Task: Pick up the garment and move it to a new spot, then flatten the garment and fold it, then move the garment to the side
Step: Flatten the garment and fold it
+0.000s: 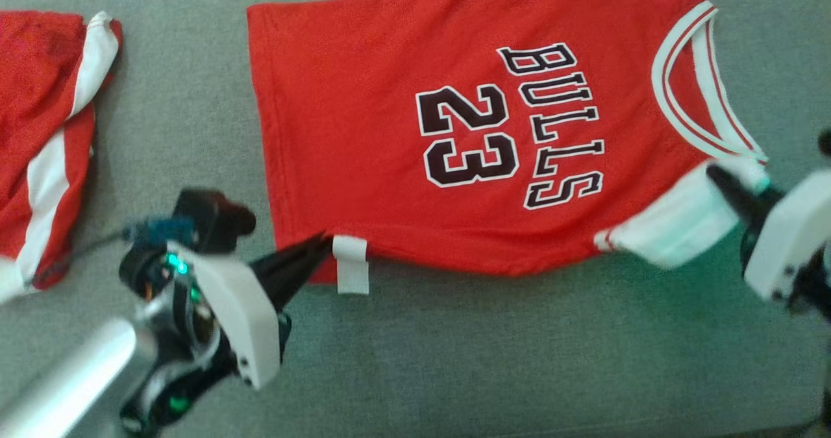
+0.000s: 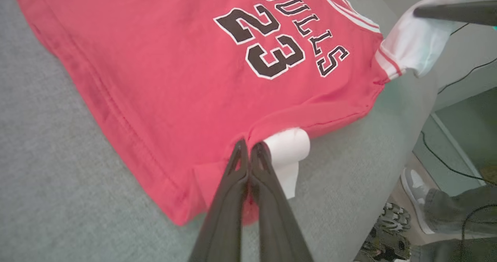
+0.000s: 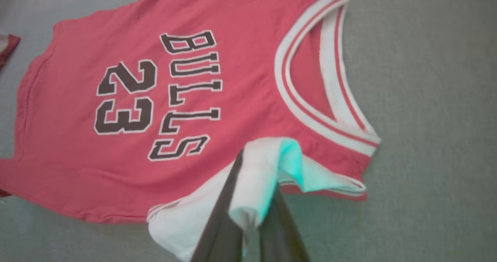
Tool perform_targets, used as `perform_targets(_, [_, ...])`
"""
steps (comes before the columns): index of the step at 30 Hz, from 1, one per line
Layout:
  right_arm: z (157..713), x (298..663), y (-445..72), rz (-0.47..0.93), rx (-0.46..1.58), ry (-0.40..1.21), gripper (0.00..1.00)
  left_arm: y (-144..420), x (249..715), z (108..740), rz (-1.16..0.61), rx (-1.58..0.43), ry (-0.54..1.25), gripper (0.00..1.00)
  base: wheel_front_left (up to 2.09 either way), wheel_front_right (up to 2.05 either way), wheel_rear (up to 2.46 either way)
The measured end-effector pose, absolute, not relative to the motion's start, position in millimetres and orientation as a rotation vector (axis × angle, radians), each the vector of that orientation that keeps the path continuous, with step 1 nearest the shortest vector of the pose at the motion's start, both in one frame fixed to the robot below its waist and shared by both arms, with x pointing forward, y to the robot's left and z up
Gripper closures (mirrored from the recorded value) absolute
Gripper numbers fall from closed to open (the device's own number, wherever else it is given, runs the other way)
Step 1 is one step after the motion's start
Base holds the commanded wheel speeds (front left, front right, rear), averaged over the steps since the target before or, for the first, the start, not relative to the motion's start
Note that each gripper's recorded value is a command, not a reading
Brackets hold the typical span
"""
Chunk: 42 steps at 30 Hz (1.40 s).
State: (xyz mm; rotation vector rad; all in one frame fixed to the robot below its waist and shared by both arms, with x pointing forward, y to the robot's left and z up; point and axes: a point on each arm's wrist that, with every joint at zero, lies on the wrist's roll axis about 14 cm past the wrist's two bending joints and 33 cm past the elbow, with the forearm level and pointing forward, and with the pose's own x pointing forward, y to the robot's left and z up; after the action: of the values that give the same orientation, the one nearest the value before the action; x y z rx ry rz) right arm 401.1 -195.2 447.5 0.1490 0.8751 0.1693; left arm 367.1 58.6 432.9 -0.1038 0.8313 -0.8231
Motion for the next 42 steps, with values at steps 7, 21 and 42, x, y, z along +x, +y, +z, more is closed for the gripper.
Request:
perform_targets(7, [441, 430, -194, 0.189, 0.093, 0.922, 1.0, 61, 392, 426, -0.792, -0.163, 0.907, 1.0, 0.0, 0.0, 0.0])
perform_targets(21, [438, 467, -193, 0.169, 0.056, 0.824, 0.0, 75, 414, 403, -0.703, -0.17, 0.96, 0.0, 0.0, 0.0, 0.0])
perform_targets(42, [381, 416, -268, -0.019, -0.113, 0.976, 0.0, 92, 384, 376, -0.529, -0.358, 0.963, 0.0, 0.0, 0.0, 0.0])
